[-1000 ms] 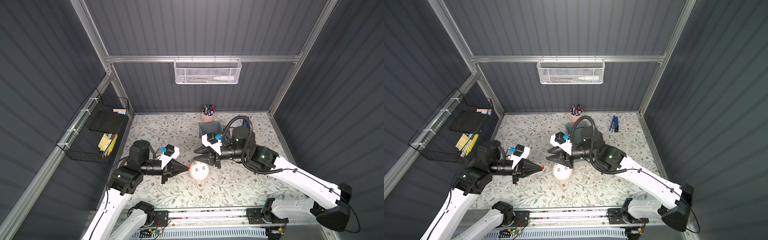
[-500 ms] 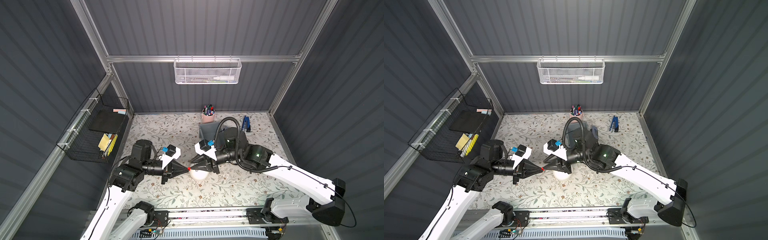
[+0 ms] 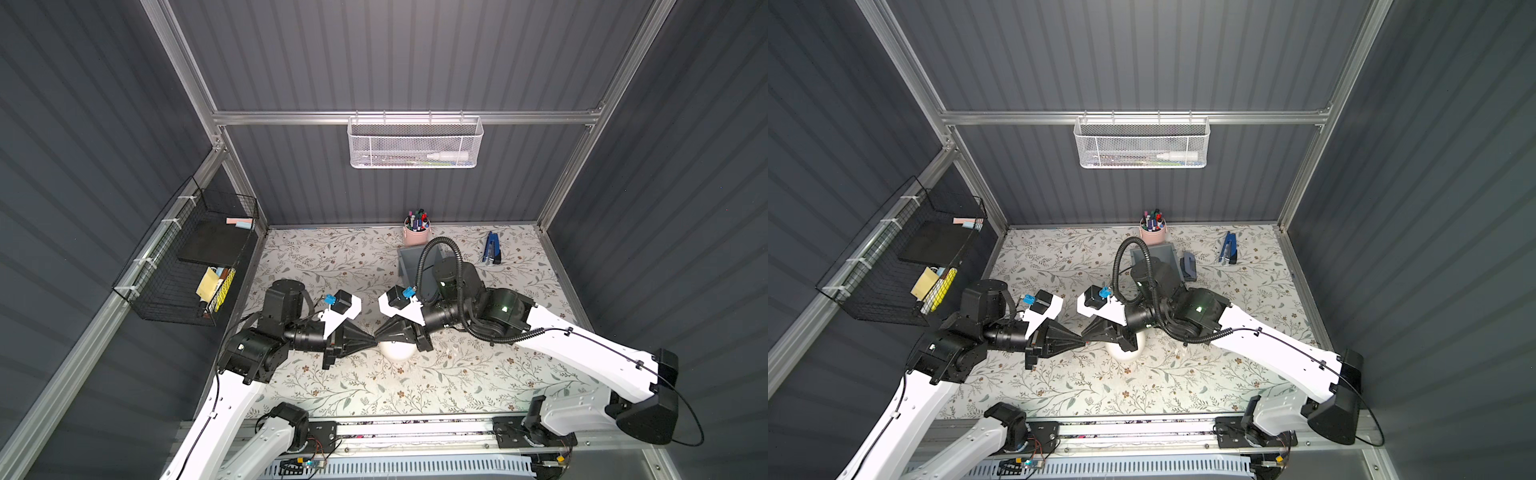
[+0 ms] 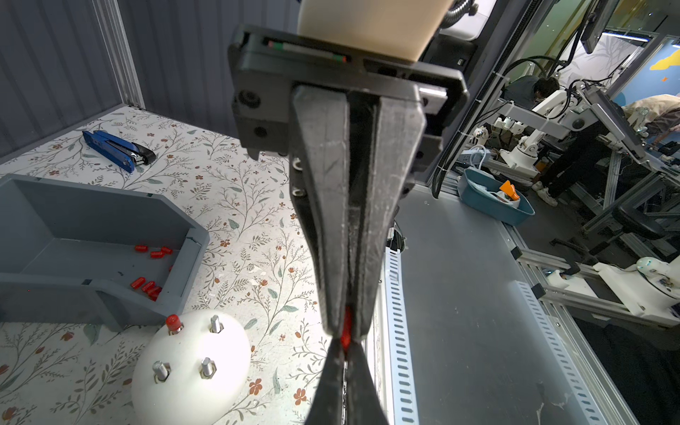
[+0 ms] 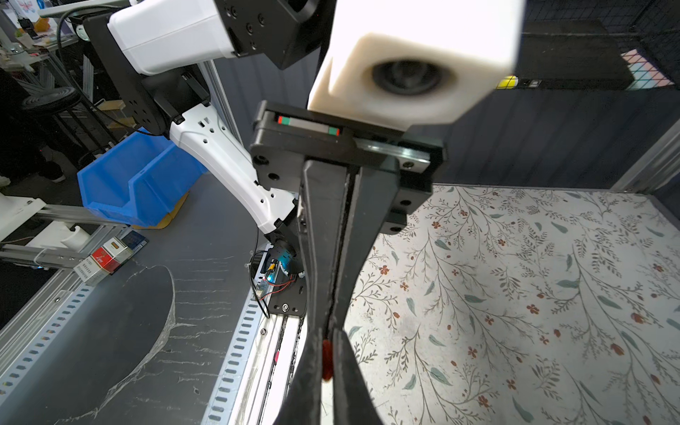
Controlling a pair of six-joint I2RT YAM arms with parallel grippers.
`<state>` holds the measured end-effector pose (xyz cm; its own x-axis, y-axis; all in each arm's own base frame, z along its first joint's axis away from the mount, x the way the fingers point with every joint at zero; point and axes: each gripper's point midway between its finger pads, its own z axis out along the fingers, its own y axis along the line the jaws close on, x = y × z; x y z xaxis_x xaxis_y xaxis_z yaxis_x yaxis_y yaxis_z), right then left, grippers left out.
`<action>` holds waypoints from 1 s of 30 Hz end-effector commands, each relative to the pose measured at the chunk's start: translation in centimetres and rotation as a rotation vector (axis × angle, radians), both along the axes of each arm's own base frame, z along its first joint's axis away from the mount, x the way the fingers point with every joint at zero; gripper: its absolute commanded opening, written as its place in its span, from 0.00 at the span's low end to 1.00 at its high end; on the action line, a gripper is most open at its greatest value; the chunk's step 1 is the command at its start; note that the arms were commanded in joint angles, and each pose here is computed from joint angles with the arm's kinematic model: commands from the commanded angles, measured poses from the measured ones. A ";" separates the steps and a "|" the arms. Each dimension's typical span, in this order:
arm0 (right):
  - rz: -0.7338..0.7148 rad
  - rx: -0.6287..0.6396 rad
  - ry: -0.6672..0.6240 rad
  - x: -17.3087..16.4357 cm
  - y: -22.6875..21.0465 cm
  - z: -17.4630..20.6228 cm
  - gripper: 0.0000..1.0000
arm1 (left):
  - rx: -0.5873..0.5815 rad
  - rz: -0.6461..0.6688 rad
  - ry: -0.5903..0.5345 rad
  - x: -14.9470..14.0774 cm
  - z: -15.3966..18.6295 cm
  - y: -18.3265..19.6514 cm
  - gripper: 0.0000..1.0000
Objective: Cover the protruding screws with screw protection sleeves
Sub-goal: Pick up the screw protection sleeve from the storage box.
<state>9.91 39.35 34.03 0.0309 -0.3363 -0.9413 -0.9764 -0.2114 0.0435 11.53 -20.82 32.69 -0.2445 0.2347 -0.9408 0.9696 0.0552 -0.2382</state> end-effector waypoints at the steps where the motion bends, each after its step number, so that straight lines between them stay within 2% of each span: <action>1: -0.001 0.038 -0.053 -0.3 -0.4 1.2 0.18 | -0.017 -0.028 -0.024 -0.5 0.8 0.0 0.00; 2: -0.008 0.045 -0.056 -0.2 -0.5 1.3 0.27 | -0.016 -0.027 -0.025 -0.5 0.8 0.0 0.00; 3: -0.013 0.048 -0.056 -0.2 -0.5 1.3 0.32 | -0.015 -0.027 -0.023 -0.5 0.7 0.0 0.00; 4: -0.015 0.051 -0.058 -0.2 -0.6 1.3 0.33 | -0.015 -0.028 -0.022 -0.4 0.7 0.0 0.00; 11: -0.003 0.045 -0.053 -0.4 -0.7 1.2 0.17 | -0.015 -0.031 -0.015 -0.4 0.6 -0.1 0.00; 16: -0.022 0.022 -0.052 -0.1 -0.7 0.7 0.24 | -0.021 -0.030 -0.022 -0.4 0.8 -0.1 0.00; 21: -0.042 0.003 -0.055 0.5 -0.4 0.2 0.25 | -0.028 -0.034 -0.020 -0.4 0.9 -0.1 0.00; 26: -0.044 -0.002 -0.052 0.6 -0.2 0.0 0.18 | -0.028 -0.036 -0.018 -0.4 0.8 -0.1 0.00; 30: -0.035 -0.002 -0.048 0.4 -0.3 0.1 0.07 | -0.026 -0.034 -0.022 -0.4 0.8 -0.1 0.00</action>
<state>10.48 38.97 34.38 0.0530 -0.3301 -0.9425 -0.9864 -0.1646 0.0022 11.62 -20.94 32.64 -0.2501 0.2336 -0.9396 0.9681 0.0442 -0.2467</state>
